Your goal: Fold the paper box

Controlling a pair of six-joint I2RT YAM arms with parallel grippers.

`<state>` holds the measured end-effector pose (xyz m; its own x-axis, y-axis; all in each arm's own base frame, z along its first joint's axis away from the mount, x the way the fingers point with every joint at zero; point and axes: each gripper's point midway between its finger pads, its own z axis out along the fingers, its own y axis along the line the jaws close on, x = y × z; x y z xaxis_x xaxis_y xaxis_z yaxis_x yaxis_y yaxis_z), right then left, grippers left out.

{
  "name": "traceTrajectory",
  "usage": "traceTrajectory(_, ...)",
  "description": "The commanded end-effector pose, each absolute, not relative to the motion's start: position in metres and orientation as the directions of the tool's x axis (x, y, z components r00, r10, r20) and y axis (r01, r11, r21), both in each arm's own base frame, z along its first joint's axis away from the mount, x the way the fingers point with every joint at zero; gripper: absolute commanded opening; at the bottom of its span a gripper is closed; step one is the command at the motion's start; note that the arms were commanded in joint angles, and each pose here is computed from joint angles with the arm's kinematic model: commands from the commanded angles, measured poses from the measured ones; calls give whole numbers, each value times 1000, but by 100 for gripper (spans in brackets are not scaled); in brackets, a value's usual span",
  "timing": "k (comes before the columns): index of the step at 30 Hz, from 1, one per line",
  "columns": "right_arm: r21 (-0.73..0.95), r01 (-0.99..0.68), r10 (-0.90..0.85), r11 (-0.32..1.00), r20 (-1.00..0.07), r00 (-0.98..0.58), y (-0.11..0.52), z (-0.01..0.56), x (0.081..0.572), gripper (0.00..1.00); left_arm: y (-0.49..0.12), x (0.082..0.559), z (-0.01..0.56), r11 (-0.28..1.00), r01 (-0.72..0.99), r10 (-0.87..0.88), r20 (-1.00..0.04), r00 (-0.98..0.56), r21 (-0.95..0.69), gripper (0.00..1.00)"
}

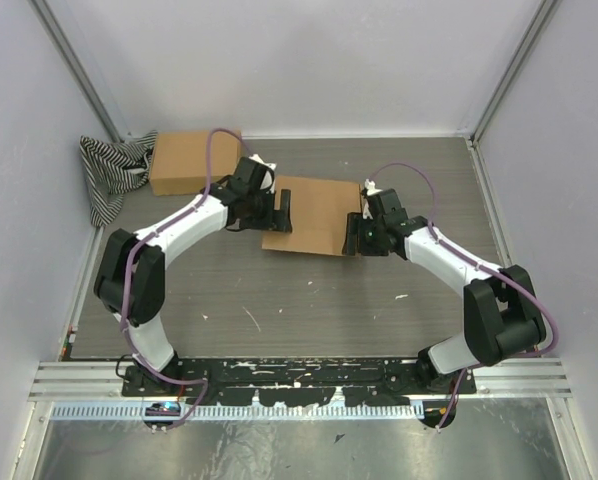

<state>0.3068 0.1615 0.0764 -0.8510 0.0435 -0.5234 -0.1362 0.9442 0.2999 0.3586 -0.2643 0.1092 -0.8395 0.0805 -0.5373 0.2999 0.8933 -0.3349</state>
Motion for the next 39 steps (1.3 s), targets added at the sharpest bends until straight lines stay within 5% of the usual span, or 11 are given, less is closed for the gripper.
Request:
traceTrajectory(1, 328, -156, 76, 932, -596, -799, 172, 114, 325, 61, -261, 340, 100, 900, 287, 117, -452, -884, -328, 88)
traceTrajectory(8, 334, -123, 102, 934, -581, -807, 170, 111, 324, 62, -242, 329, 80, 927, 238, 107, -404, -909, -290, 91)
traceTrajectory(22, 275, -114, 79, 955, -604, -793, 163, 104, 336, 74, -199, 313, 111, 967, 175, 64, -490, -869, -184, 97)
traceTrajectory(39, 285, -169, 28, 943, -576, -817, 172, 87, 336, 72, -237, 293, 85, 920, 204, 46, -423, -905, -335, 90)
